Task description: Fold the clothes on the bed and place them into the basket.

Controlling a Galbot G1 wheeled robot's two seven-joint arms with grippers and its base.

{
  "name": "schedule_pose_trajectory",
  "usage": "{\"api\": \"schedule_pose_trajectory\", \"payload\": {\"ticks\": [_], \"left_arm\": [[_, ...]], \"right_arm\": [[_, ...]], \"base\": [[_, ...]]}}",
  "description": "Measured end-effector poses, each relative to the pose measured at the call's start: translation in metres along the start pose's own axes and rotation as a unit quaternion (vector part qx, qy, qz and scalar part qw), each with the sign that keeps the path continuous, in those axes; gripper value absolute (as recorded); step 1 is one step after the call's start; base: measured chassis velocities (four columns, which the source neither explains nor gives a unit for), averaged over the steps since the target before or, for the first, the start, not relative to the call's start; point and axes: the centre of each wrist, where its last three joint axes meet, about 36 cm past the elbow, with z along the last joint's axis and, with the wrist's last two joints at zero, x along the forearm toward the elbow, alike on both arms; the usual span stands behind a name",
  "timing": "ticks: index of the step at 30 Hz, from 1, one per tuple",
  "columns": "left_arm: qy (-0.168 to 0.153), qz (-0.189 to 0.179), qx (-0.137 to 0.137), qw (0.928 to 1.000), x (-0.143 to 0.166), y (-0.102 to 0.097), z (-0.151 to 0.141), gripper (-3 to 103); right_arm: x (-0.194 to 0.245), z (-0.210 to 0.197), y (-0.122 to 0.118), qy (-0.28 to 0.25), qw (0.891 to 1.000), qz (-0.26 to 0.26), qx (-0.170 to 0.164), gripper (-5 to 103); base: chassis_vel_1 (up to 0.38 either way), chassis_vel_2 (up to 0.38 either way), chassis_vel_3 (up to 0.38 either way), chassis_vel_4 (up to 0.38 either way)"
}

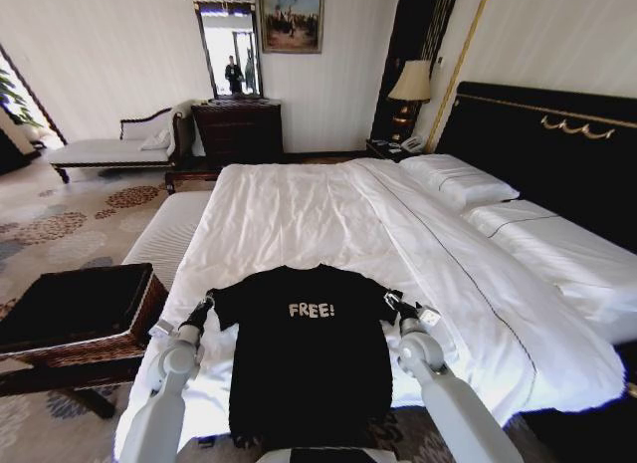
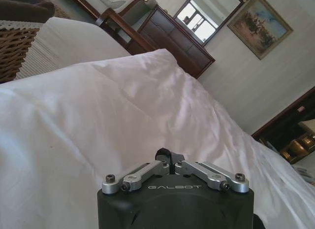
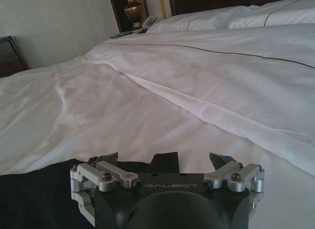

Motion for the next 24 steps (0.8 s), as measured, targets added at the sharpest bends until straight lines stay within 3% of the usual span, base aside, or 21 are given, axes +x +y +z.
{"api": "schedule_pose_trajectory", "payload": {"ticks": [10, 15, 17, 21, 23, 24], "left_arm": [[0.012, -0.022, -0.004, 0.9997, -0.016, 0.015, 0.007, 0], [0.009, -0.038, -0.003, 0.9992, -0.001, 0.026, 0.013, 22], [0.008, -0.04, -0.004, 0.9992, 0.007, 0.027, 0.013, 22], [0.015, -0.04, -0.011, 0.999, 0.051, 0.022, 0.022, 43], [0.016, -0.039, -0.013, 0.999, 0.061, 0.019, 0.024, 43], [0.017, -0.038, -0.015, 0.999, 0.071, 0.015, 0.027, 48]], "right_arm": [[0.003, 0.0, 0.003, 0.001, 1.0, 0.0, 0.001, 100], [0.005, 0.0, 0.003, 0.001, 1.0, 0.001, 0.002, 100], [0.005, 0.0, 0.003, 0.0, 1.0, 0.0, 0.002, 100], [0.006, -0.002, 0.003, -0.002, 1.0, 0.0, 0.001, 100], [0.006, -0.002, 0.003, -0.001, 1.0, 0.0, 0.001, 100], [0.006, -0.001, 0.003, -0.001, 1.0, 0.0, 0.001, 100]], "base": [[0.0, 0.0, 0.0, 0.0], [0.0, 0.0, 0.0, 0.0], [0.0, 0.0, 0.0, 0.0], [0.0, 0.0, 0.0, 0.0], [0.0, 0.0, 0.0, 0.0], [0.0, 0.0, 0.0, 0.0]]}}
